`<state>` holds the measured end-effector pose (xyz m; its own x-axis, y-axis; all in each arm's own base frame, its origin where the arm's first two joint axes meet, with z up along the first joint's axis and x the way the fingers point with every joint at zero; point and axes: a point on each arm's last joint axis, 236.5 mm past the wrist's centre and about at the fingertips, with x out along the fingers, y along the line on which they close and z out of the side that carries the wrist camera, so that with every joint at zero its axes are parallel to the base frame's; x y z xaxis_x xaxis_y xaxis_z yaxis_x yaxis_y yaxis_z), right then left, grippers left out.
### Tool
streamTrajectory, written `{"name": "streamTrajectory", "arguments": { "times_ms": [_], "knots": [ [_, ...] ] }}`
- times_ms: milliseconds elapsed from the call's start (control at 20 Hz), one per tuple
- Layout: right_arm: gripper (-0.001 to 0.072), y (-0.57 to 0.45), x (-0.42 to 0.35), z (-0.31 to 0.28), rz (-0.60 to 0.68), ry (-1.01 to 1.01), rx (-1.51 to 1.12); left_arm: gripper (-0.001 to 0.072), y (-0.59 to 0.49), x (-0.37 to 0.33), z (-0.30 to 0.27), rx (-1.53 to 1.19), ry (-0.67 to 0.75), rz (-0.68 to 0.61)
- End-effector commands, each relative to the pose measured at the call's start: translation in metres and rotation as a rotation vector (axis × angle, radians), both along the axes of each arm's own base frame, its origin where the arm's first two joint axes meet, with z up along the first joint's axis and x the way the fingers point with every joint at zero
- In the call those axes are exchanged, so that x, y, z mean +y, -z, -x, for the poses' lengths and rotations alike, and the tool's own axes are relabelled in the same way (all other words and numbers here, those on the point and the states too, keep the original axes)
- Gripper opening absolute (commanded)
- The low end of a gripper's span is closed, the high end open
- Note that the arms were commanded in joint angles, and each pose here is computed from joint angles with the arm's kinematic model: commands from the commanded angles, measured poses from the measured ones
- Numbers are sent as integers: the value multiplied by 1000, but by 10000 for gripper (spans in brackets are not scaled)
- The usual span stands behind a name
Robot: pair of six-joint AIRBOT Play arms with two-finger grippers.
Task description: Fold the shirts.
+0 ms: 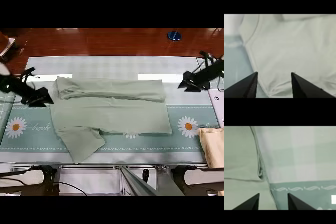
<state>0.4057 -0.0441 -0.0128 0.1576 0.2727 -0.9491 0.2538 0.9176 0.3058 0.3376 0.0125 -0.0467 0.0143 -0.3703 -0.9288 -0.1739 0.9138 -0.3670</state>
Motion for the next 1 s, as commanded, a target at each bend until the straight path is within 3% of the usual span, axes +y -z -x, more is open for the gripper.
{"name": "streamTrajectory", "arguments": {
  "times_ms": [0, 100, 300, 650, 850, 900, 950],
  "knots": [
    [411, 10, 12, 51, -47, 89, -173, 509, 12, 0, 39, -124, -294, 130],
    [411, 28, 25, 84, -159, 204, -188, 509, 24, -8, 65, -105, -461, 231],
    [411, 44, 49, 125, -293, 212, -116, 509, 39, -44, 116, 30, -360, 334],
    [411, 39, 62, 133, -345, 184, -83, 509, 60, -63, 146, 151, -218, 228],
    [410, 39, 63, 134, -348, 182, -81, 506, 74, -82, 130, 102, -256, 221],
    [410, 39, 62, 134, -345, 184, -81, 499, 74, -87, 123, 77, -269, 229],
    [410, 40, 57, 131, -332, 196, -94, 379, 74, -92, 118, 60, -262, 229]
  ]
}}
